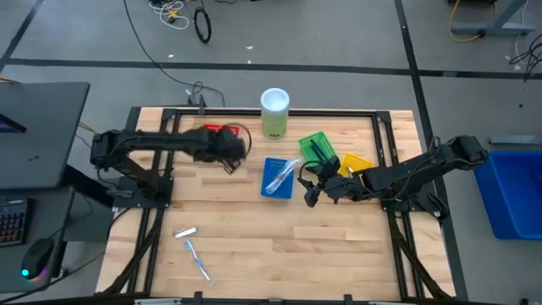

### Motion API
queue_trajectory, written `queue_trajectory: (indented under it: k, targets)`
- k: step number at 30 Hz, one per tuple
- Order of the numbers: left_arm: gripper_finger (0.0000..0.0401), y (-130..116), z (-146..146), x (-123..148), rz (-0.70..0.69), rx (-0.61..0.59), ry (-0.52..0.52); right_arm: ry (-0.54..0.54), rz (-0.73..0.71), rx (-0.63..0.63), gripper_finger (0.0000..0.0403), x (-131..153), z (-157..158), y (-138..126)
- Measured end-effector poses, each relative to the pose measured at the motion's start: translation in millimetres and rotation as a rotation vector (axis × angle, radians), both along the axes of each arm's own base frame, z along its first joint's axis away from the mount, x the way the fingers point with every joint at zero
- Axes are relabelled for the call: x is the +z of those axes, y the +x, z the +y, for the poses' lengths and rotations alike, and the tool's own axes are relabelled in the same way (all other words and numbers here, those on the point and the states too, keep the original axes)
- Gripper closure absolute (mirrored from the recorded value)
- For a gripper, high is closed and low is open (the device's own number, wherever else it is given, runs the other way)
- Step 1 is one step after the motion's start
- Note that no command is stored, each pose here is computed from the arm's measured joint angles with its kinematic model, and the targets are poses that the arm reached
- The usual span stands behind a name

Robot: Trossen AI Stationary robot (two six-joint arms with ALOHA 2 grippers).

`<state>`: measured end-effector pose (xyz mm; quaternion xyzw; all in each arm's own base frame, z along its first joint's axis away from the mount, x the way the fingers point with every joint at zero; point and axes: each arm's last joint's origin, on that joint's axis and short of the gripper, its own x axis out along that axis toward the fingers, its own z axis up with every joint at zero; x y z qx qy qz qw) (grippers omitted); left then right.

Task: Pick & Place Travel size toiletries
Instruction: Put the white toothpaste into the red bin, then put the blue toothbrush into the blue bin

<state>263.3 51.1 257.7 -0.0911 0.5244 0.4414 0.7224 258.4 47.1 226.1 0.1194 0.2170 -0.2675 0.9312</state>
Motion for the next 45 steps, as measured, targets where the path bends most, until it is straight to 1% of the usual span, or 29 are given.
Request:
queue_trajectory:
  k: [2,4,6,8,10,16,18,24,27,30,34,38,40,42,45]
  targets:
    - [0.0396,-2.0,17.7,-2.0,0.041,-0.006,-0.011,0.0,0.002,0.001,0.0168,-0.1,0.0,-0.1]
    - [0.0395,-5.8,32.6,-2.7,0.087,-0.04,-0.034,0.0,0.003,0.001,0.0172,-0.2,0.0,-0.1]
    - [0.0391,-7.0,46.4,-5.6,0.122,-0.094,-0.076,-0.001,0.007,0.001,0.0175,-0.6,-0.1,-0.4]
    - [0.039,-11.7,57.9,-9.2,0.189,-0.168,-0.126,-0.001,0.008,0.001,0.0178,-0.6,-0.1,-0.4]
    - [0.0391,-13.0,69.9,-14.1,0.245,-0.219,-0.138,-0.002,0.008,0.001,0.0181,-0.6,-0.1,-0.4]
    - [0.0393,-18.7,101.6,-38.5,0.36,-0.228,-0.238,-0.002,0.012,0.001,0.0186,-0.9,-0.1,-0.6]
    - [0.0388,-18.2,107.6,-45.8,0.387,-0.215,-0.243,-0.003,0.016,0.001,0.0188,-1.2,-0.2,-0.8]
    - [0.0383,-16.8,111.6,-56.6,0.412,-0.2,-0.281,-0.006,0.018,0.003,0.0184,-1.2,-0.2,-0.9]
    - [0.0379,-16.0,111.8,-60.0,0.432,-0.225,-0.298,-0.006,0.018,0.003,0.018,-1.2,-0.2,-0.9]
    - [0.0367,-16.2,113.1,-62.6,0.489,-0.238,-0.271,-0.006,0.018,0.003,0.0178,-1.3,-0.2,-0.9]
    - [0.0338,-16.6,116.1,-63.2,0.536,-0.253,-0.227,-0.006,0.018,0.003,0.0183,-1.2,-0.2,-0.9]
    - [0.0295,-17.7,118.0,-61.9,0.608,-0.257,-0.159,-0.006,0.017,0.003,0.019,-1.2,-0.2,-0.8]
    - [0.0273,-18.0,117.6,-61.5,0.637,-0.271,-0.147,-0.006,0.017,0.003,0.0192,-1.2,-0.2,-0.8]
    - [0.0255,-16.1,115.5,-61.5,0.635,-0.28,-0.141,-0.006,0.017,0.003,0.0193,-1.2,-0.2,-0.8]
    - [0.0236,-12.2,109.1,-61.5,0.609,-0.254,-0.129,-0.006,0.018,0.003,0.0194,-1.2,-0.2,-0.9]
